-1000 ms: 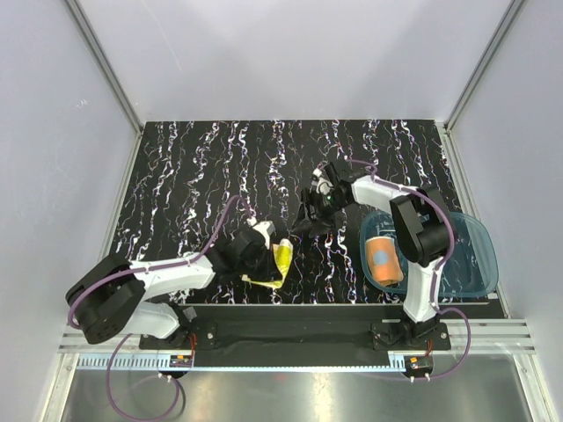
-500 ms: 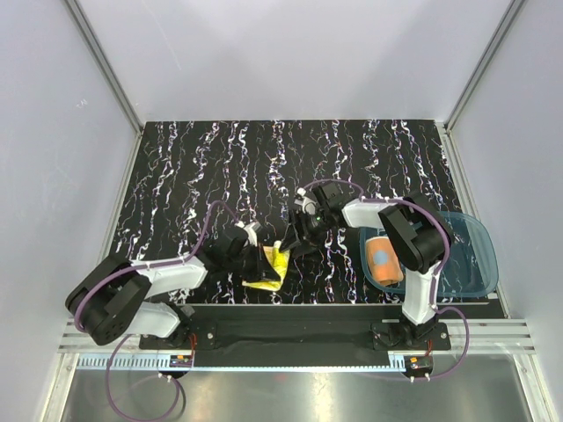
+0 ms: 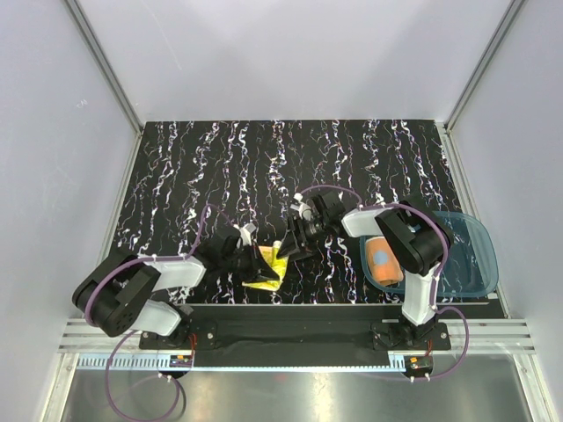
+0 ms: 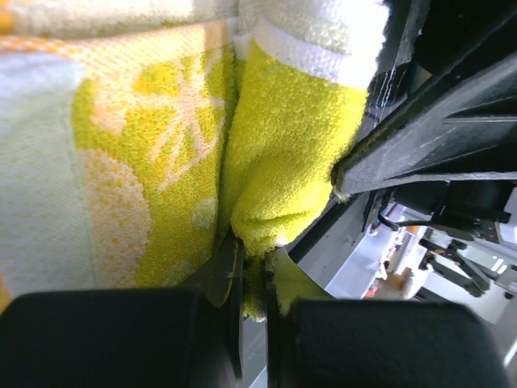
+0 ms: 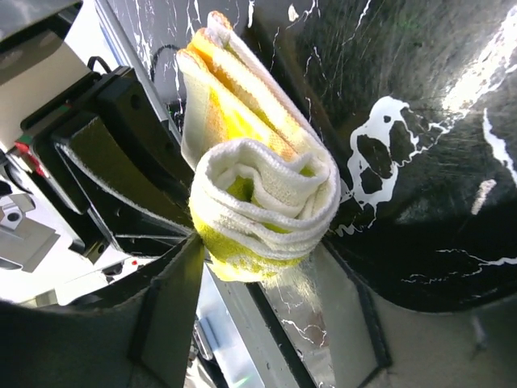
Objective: Roll the towels
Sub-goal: Roll the towel
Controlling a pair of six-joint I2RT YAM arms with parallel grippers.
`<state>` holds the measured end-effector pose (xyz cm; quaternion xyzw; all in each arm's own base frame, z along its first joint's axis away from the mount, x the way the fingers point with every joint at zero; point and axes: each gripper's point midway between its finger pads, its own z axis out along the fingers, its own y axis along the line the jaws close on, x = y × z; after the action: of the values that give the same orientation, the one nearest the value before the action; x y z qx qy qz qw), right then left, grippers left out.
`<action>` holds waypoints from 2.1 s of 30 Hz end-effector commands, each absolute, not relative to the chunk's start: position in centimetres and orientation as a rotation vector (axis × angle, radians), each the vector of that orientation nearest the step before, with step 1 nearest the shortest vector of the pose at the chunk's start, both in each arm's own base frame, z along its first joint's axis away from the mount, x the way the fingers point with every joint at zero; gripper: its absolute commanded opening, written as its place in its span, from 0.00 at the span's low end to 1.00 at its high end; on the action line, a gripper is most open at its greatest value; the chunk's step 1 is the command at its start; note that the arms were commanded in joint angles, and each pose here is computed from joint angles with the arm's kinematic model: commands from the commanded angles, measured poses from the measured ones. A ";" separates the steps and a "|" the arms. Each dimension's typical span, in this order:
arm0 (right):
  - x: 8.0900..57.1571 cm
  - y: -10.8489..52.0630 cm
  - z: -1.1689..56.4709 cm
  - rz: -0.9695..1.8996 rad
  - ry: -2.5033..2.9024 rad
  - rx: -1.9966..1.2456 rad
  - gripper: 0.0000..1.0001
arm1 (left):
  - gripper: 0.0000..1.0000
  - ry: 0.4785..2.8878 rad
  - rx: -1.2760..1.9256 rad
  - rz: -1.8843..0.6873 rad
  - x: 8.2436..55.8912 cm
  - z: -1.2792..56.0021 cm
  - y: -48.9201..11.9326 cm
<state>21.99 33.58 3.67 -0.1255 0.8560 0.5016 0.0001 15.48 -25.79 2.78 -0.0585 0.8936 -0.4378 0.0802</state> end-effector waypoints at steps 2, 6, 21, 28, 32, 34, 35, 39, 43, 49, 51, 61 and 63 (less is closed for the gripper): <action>21.7 34.5 4.0 1.628 2.630 -0.449 0.59 | 0.00 2.759 -0.273 -1.230 14.4 0.4 -24.1; 21.6 34.8 3.3 1.625 2.636 -0.437 0.50 | 0.00 2.754 -0.285 -1.232 14.5 0.5 -23.9; 23.6 31.5 0.8 1.050 2.931 -0.283 0.04 | 0.44 2.680 0.060 -0.762 17.6 4.5 -21.9; 23.0 30.1 2.3 0.809 3.026 -0.297 0.04 | 0.46 2.514 0.320 -0.468 18.7 9.2 -22.9; 22.7 30.1 3.0 0.733 3.060 -0.296 0.04 | 0.46 2.460 0.453 -0.372 18.4 10.1 -25.1; 22.9 30.5 3.2 0.730 3.062 -0.292 0.02 | 0.46 2.437 0.498 -0.336 18.0 10.2 -26.3; 22.9 30.5 3.2 0.720 3.068 -0.287 0.02 | 0.46 2.439 0.518 -0.318 18.0 9.9 -26.9; 23.1 30.7 3.1 0.706 3.081 -0.272 0.03 | 0.46 2.429 0.551 -0.258 17.5 9.0 -28.4; 23.3 31.0 3.3 0.718 3.078 -0.274 0.04 | 0.46 2.445 0.583 -0.214 16.7 7.3 -29.2; 23.3 31.4 3.3 0.740 3.080 -0.285 0.05 | 0.47 2.478 0.631 -0.138 16.1 4.1 -29.4; 23.3 31.5 3.3 0.746 3.081 -0.289 0.08 | 0.47 2.491 0.647 -0.115 15.9 3.2 -29.4; 23.7 31.7 3.3 0.757 3.075 -0.334 0.48 | 0.06 2.521 0.632 0.033 15.4 1.2 -27.4; 24.4 31.3 3.5 0.776 3.070 -0.307 0.55 | 0.01 2.510 0.620 0.003 15.3 1.8 -27.1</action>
<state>23.27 31.29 3.10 -0.0897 0.9662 0.2401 -0.0291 15.61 -28.34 2.07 0.2428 0.9299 -0.0071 0.2762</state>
